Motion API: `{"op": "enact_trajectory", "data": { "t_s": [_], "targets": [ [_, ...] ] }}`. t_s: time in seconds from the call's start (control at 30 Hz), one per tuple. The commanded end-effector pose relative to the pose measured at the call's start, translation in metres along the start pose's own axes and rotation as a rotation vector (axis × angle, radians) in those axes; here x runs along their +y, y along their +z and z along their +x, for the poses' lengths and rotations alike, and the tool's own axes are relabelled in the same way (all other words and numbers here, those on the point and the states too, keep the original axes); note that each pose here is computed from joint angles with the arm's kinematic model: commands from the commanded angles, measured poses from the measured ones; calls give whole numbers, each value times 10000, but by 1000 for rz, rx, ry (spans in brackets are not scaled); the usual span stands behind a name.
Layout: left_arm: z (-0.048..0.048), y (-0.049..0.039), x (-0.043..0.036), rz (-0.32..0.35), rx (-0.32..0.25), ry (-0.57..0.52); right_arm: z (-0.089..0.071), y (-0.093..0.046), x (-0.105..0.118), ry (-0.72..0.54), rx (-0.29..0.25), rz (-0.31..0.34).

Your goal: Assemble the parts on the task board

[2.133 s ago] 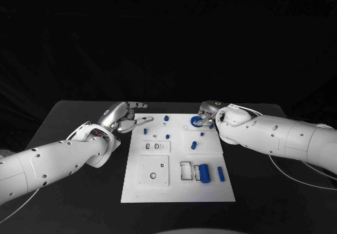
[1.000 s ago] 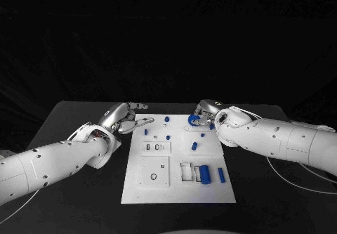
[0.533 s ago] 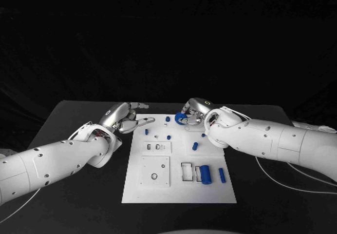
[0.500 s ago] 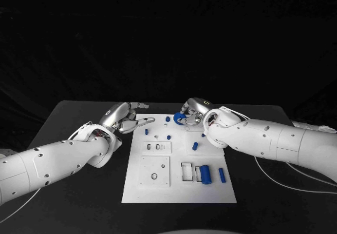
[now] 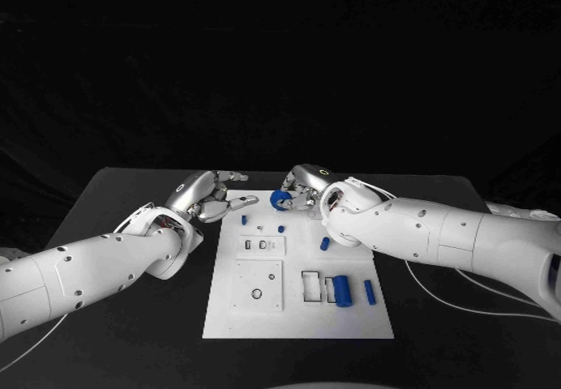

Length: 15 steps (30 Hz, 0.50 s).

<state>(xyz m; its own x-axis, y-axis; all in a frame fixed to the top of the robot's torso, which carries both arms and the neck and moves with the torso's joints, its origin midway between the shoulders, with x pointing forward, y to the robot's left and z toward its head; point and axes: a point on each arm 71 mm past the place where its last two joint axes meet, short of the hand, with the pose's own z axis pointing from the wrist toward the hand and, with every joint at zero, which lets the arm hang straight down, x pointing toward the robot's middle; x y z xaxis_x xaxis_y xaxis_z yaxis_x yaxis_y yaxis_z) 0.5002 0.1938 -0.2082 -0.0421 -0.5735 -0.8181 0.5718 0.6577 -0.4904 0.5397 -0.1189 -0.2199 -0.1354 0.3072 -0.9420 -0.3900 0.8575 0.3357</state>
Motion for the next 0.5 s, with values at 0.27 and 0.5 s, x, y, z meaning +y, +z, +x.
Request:
{"op": "enact_trajectory", "data": {
  "t_s": [0.27, 0.5],
  "targets": [
    [6, 7, -26, 16, 3, 1, 98, 88, 48, -60, 39, -13],
    [5, 0, -34, 18, 3, 1, 191, 98, 81, -85, 56, -17]
  ]
}}
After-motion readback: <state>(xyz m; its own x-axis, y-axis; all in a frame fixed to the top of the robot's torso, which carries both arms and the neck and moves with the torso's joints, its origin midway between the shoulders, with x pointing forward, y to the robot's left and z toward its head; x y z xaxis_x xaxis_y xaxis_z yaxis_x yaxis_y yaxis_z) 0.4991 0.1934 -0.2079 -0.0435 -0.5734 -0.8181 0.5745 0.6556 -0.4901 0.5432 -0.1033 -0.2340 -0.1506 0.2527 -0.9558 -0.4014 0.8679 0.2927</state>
